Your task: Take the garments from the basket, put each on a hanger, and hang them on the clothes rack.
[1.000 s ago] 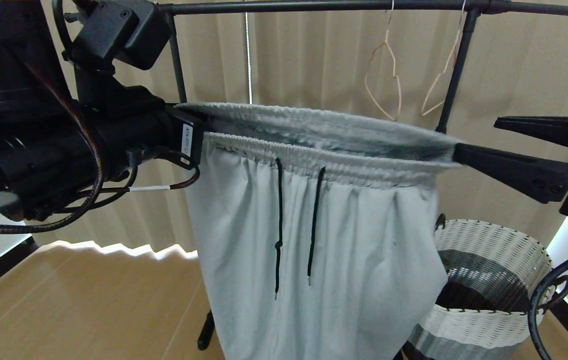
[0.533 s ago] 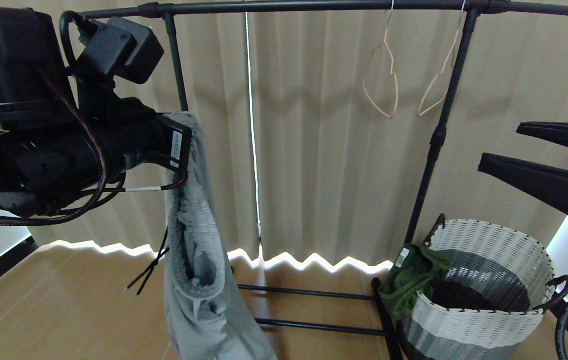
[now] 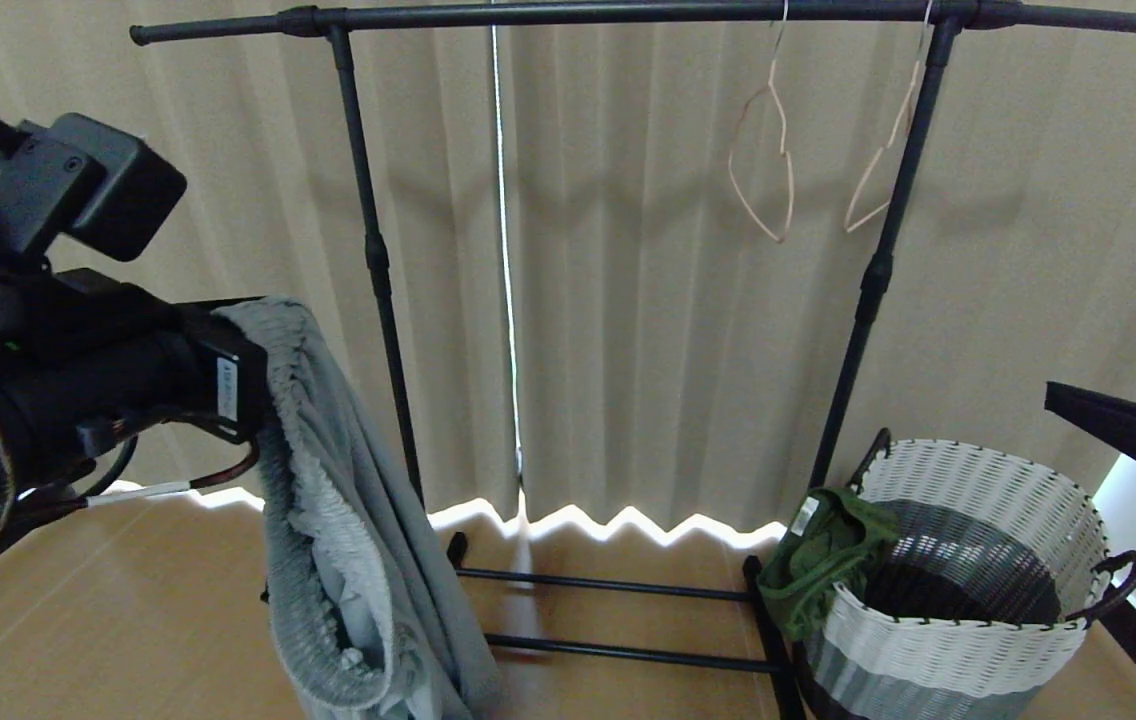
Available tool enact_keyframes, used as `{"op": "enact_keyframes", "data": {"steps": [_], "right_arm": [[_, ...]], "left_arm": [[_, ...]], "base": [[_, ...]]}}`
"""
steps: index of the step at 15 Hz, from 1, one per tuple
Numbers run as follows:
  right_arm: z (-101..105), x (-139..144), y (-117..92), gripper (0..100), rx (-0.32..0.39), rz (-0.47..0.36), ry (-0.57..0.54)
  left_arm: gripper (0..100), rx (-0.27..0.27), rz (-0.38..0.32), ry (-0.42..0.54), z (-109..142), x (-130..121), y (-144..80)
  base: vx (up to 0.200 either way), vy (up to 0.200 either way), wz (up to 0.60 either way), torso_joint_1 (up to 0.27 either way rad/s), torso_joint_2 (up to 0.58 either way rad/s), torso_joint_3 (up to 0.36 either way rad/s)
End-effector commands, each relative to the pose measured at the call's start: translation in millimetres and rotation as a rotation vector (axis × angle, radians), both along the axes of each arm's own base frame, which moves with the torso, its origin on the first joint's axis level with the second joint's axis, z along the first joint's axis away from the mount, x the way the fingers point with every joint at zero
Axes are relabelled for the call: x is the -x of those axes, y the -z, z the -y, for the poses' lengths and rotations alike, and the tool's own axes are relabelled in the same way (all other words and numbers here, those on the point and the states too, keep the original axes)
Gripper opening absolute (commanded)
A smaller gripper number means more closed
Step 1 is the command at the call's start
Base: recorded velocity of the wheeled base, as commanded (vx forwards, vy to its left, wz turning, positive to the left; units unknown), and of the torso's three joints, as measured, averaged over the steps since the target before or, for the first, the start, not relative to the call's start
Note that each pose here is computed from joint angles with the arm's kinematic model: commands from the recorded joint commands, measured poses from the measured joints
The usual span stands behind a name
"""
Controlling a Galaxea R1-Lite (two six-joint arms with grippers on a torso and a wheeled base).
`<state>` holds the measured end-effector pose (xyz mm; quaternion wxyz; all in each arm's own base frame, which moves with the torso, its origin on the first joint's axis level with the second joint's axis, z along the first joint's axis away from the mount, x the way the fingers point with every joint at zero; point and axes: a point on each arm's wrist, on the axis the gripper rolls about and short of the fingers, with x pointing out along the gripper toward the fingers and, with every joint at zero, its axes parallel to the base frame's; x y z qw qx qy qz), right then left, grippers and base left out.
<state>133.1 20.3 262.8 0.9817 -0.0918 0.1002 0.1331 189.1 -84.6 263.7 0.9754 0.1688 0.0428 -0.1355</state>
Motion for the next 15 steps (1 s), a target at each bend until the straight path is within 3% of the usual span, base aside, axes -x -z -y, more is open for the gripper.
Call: {"op": "enact_keyframes", "data": {"steps": [1,5,9,15], "right_arm": [[9.5,7.2,12.9,100,0.028,-0.014,0.076],[14.0,9.2,17.8,100,0.110,0.009,0.168],[14.1,2.8,32.3,100,0.127,0.077,0.185],[17.4,0.5,34.6,100,0.144,0.080,0.208]], "left_arm": [[0,0.031,0.047,0.021,-21.9,14.7,-8.0],[0,0.047,0.019,0.043,-26.3,16.2,0.1],[0,0.044,0.022,0.042,-29.5,25.4,3.7],[0,0.033,-0.004,0.042,-29.7,25.9,12.1]], "base": [[0.000,0.000,0.00,0.000,0.00,0.000],[0.000,0.000,0.00,0.000,0.00,0.000],[0.000,0.000,0.00,0.000,0.00,0.000],[0.000,0.000,0.00,0.000,0.00,0.000]]}}
